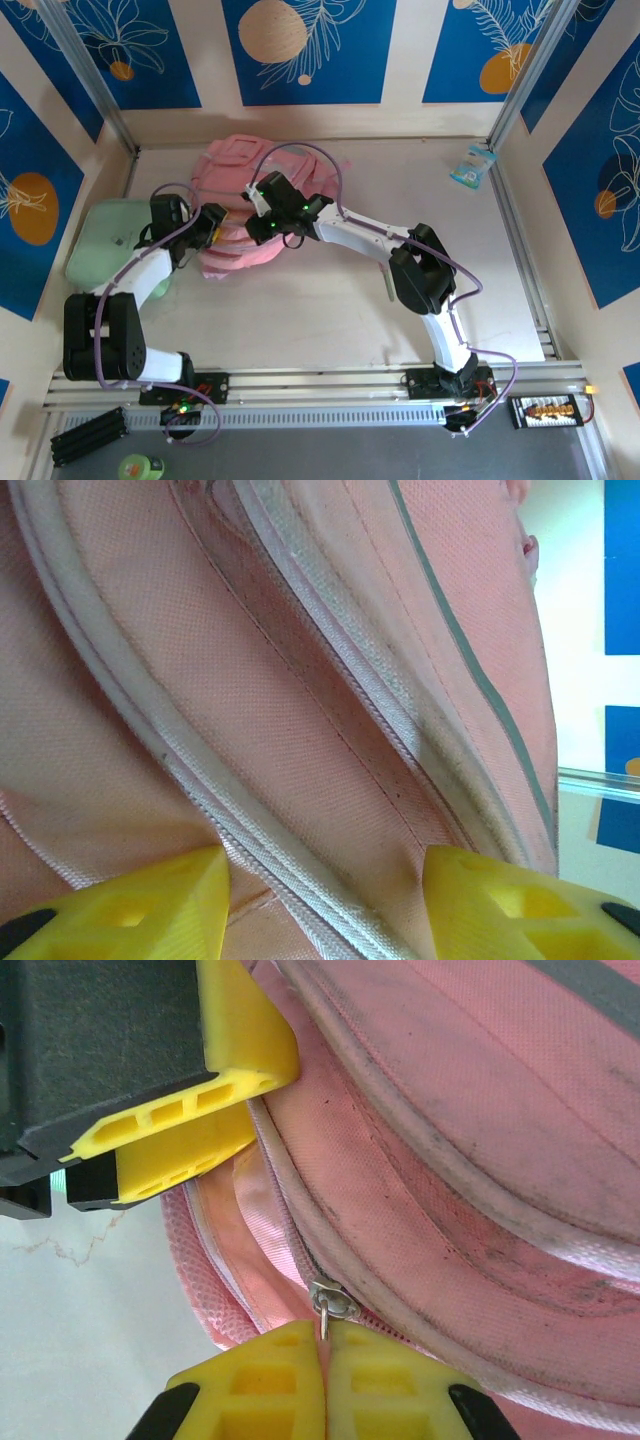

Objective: Pack books, pencil case, and school supplies into a backpack

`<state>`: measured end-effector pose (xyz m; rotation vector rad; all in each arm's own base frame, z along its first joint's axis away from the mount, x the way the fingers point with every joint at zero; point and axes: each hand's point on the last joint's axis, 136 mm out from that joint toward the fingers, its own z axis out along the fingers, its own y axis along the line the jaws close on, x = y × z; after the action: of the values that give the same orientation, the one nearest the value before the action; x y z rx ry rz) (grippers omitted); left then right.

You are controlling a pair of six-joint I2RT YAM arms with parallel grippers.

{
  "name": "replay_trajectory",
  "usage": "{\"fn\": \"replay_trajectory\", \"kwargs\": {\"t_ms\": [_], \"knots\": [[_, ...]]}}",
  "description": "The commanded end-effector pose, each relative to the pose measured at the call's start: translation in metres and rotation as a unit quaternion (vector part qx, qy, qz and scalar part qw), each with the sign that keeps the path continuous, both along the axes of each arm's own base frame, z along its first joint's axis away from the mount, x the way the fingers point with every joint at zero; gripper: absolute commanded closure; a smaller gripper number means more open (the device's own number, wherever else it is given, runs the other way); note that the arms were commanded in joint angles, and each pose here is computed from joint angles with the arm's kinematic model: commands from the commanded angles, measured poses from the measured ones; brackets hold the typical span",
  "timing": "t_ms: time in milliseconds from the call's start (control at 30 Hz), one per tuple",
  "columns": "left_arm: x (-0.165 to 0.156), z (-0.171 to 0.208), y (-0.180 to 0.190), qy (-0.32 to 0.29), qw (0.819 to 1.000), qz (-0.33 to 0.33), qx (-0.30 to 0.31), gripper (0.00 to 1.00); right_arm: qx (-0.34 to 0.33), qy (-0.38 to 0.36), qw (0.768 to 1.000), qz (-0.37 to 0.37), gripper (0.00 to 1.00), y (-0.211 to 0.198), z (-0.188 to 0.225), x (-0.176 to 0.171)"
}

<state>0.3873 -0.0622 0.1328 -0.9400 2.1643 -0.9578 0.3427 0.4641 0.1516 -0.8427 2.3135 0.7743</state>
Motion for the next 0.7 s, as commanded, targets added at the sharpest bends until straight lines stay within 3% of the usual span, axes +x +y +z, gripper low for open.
{"fn": "replay_trajectory", "kwargs": {"t_ms": [0,167,333,667], "knots": [[0.006,0.013,-0.004,-0.031,0.999,0.001,-0.011,0.47,0.034,0.0,0.999,0.042,1.0,0.022,0.018,-0.019],[0.009,-0.003,-0.009,-0.003,1.0,-0.006,-0.026,0.69,0.029,-0.002,0.999,0.043,1.0,0.021,0.017,-0.02],[0.009,-0.011,-0.006,0.016,1.0,-0.008,-0.01,1.0,-0.001,0.002,1.0,0.0,1.0,-0.007,0.006,-0.01],[-0.019,-0.027,-0.008,0.06,0.996,-0.054,0.028,1.0,-0.065,-0.012,0.993,-0.101,1.0,-0.108,-0.024,0.05]]}}
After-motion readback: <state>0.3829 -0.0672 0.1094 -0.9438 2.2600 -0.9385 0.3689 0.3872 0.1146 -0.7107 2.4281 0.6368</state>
